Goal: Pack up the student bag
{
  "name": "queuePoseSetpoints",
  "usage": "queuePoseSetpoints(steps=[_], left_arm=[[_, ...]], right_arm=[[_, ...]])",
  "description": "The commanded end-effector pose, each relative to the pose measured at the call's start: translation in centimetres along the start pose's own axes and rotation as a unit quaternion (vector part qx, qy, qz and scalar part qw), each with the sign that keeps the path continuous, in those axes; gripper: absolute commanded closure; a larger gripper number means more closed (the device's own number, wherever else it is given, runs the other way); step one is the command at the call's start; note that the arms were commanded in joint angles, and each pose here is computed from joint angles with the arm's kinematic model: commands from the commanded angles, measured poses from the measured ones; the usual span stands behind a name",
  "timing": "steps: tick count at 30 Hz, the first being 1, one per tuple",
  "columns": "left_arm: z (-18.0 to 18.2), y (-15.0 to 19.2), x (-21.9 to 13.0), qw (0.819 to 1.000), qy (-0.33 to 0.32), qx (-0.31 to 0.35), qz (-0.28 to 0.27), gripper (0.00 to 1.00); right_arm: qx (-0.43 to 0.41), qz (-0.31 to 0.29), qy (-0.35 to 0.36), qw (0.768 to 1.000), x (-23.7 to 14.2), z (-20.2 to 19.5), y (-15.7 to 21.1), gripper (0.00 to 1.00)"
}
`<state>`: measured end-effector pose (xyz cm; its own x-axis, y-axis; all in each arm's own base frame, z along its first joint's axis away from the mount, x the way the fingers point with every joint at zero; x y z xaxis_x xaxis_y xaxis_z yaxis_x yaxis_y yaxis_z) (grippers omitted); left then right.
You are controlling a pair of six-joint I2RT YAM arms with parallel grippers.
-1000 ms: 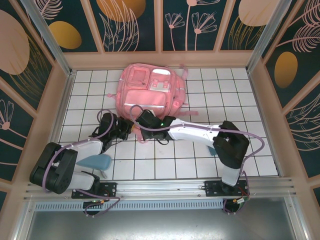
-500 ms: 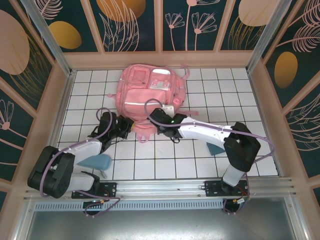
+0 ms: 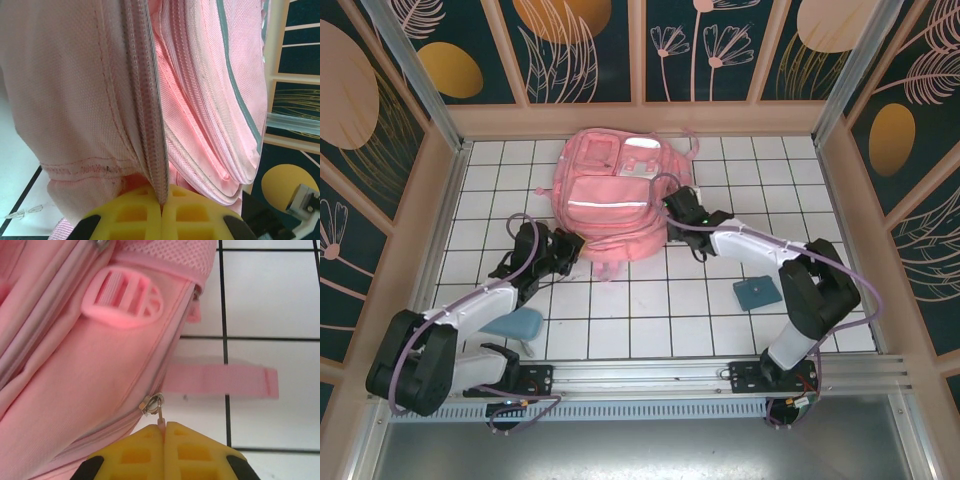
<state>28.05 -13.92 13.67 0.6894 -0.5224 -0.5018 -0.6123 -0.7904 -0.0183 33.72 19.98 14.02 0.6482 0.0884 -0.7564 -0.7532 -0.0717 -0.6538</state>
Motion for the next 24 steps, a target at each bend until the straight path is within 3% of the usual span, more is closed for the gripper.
queuePoseSetpoints(steps=[1,7,16,21,22,24], left_arm=[[0.4,-1.2,-1.0,0.999,-0.010,0.015,-0.045,1.00],[1.6,-0.7,-1.8,0.999,-0.024,0.020,-0.039,1.00],[2.1,0.0,-1.9,0.999,-0.025,0.042,-0.016,1.00],[1.2,0.2,-2.1,0.997,-0.024,0.075,-0.003,0.98],[1.1,0.1,-2.2,0.997,-0.025,0.078,-0.008,0.90],[1.1,-0.1,-2.7,0.995,-0.034,0.087,-0.019,0.55]], right_arm=[[-0.022,-0.041,-0.016,0.999,0.6,-1.7,-2.3,1.00],[-0.006,-0.047,-0.032,0.998,3.2,-4.5,-4.4,1.00],[0.017,-0.034,-0.001,0.999,5.3,-6.2,-5.6,1.00],[0.016,-0.021,-0.037,0.999,3.1,-4.9,-4.3,0.82],[0.019,-0.020,-0.041,0.999,2.5,-4.8,-4.0,0.79],[0.027,-0.013,-0.062,0.998,1.0,-4.6,-3.3,0.68]])
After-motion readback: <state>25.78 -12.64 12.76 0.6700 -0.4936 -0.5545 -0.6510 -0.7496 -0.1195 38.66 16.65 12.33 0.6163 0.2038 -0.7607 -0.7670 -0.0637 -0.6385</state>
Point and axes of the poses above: each hand's point on the last joint's axis, 136 mm out from that joint toward the fingers, its own x axis out along the fingers, its own z axis along the line the jaws close on, y = z × x, the point moved 5 cm from there along -x, back along the fingers, and after that the axes turned 1 degree about -x, right-handed, at the moved point
